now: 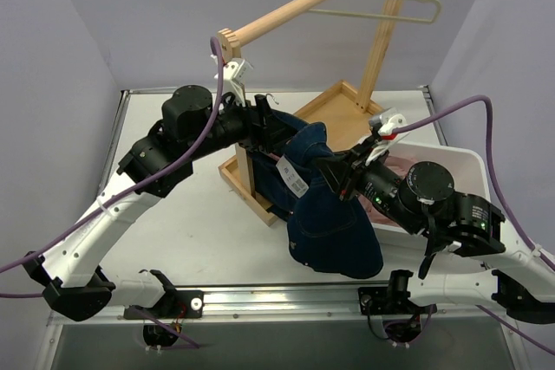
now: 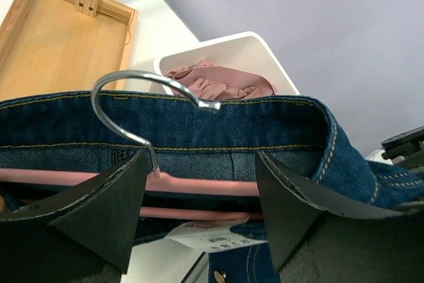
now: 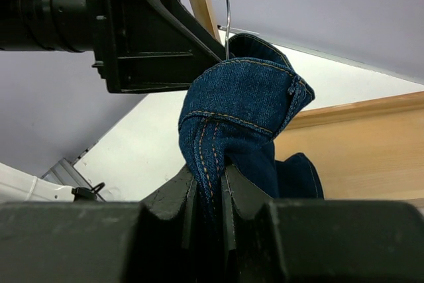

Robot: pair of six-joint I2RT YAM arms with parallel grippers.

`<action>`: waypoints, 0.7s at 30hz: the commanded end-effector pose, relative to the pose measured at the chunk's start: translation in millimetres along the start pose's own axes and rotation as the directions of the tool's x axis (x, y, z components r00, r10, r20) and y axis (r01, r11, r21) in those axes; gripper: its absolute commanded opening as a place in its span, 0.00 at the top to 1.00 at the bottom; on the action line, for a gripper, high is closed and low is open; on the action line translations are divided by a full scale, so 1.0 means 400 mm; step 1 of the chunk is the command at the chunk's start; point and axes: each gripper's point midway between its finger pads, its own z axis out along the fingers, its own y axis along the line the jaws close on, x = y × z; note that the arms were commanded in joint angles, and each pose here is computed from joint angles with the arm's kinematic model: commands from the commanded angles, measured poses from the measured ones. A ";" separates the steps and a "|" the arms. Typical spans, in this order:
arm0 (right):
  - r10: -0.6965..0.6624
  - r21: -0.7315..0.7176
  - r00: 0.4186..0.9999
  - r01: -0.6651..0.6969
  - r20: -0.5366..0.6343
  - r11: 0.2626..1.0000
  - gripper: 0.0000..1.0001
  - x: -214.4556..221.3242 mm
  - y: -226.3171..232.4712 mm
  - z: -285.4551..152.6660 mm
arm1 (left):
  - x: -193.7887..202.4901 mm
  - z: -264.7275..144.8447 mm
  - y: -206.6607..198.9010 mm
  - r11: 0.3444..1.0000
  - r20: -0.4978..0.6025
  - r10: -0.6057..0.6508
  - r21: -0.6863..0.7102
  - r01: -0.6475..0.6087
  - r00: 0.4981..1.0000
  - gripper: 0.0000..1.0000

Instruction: Remove the skirt from the hanger

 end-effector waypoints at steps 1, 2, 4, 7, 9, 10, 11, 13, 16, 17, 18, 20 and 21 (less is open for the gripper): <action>0.106 -0.092 0.982 -0.092 0.156 0.992 1.00 -0.133 0.050 -0.015 | -0.046 0.004 -0.040 0.999 0.057 0.006 0.051 -0.009 0.998 0.26; 0.107 -0.092 0.982 -0.093 0.158 0.991 1.00 -0.133 0.051 -0.015 | -0.044 0.008 -0.039 0.999 0.056 0.006 0.050 -0.009 0.998 0.27; 0.105 -0.095 0.983 -0.091 0.151 0.991 1.00 -0.128 0.054 -0.010 | -0.041 0.014 -0.036 0.999 0.054 0.004 0.048 -0.007 0.999 0.32; 0.105 -0.095 0.983 -0.091 0.148 0.991 1.00 -0.125 0.054 -0.010 | -0.042 0.016 -0.036 0.999 0.056 0.006 0.047 -0.008 0.998 0.39; 0.109 -0.095 0.983 -0.096 0.148 0.991 1.00 -0.125 0.053 -0.012 | -0.045 0.013 -0.035 0.999 0.061 0.011 0.044 -0.013 0.998 0.51; 0.109 -0.095 0.983 -0.096 0.148 0.991 1.00 -0.124 0.052 -0.013 | -0.046 0.013 -0.034 0.999 0.063 0.012 0.042 -0.015 0.998 0.56; 0.113 -0.096 0.982 -0.099 0.152 0.990 1.00 -0.128 0.051 -0.017 | -0.047 0.011 -0.035 0.999 0.064 0.014 0.042 -0.017 0.998 0.69; 0.114 -0.092 0.982 -0.101 0.149 0.991 1.00 -0.122 0.047 -0.019 | -0.047 0.013 -0.031 0.999 0.063 0.018 0.036 -0.020 0.998 0.84; 0.127 -0.087 0.981 -0.116 0.144 0.989 1.00 -0.116 0.040 -0.024 | -0.046 0.012 -0.032 0.999 0.057 0.022 0.034 -0.024 0.998 0.98; 0.133 -0.077 0.981 -0.123 0.140 0.989 1.00 -0.111 0.035 -0.025 | -0.049 0.010 -0.035 0.999 0.062 0.024 0.038 -0.026 0.998 0.98; 0.137 -0.076 0.981 -0.128 0.135 0.989 1.00 -0.106 0.034 -0.026 | -0.049 0.009 -0.040 0.998 0.062 0.032 0.044 -0.035 0.998 0.98; 0.149 -0.072 0.982 -0.141 0.119 0.987 1.00 -0.092 0.029 -0.030 | -0.056 0.005 -0.042 0.998 0.068 0.045 0.043 -0.048 0.997 0.98; 0.147 -0.063 0.984 -0.141 0.104 0.988 1.00 -0.080 0.025 -0.031 | -0.057 0.005 -0.041 0.997 0.067 0.057 0.040 -0.060 0.996 0.98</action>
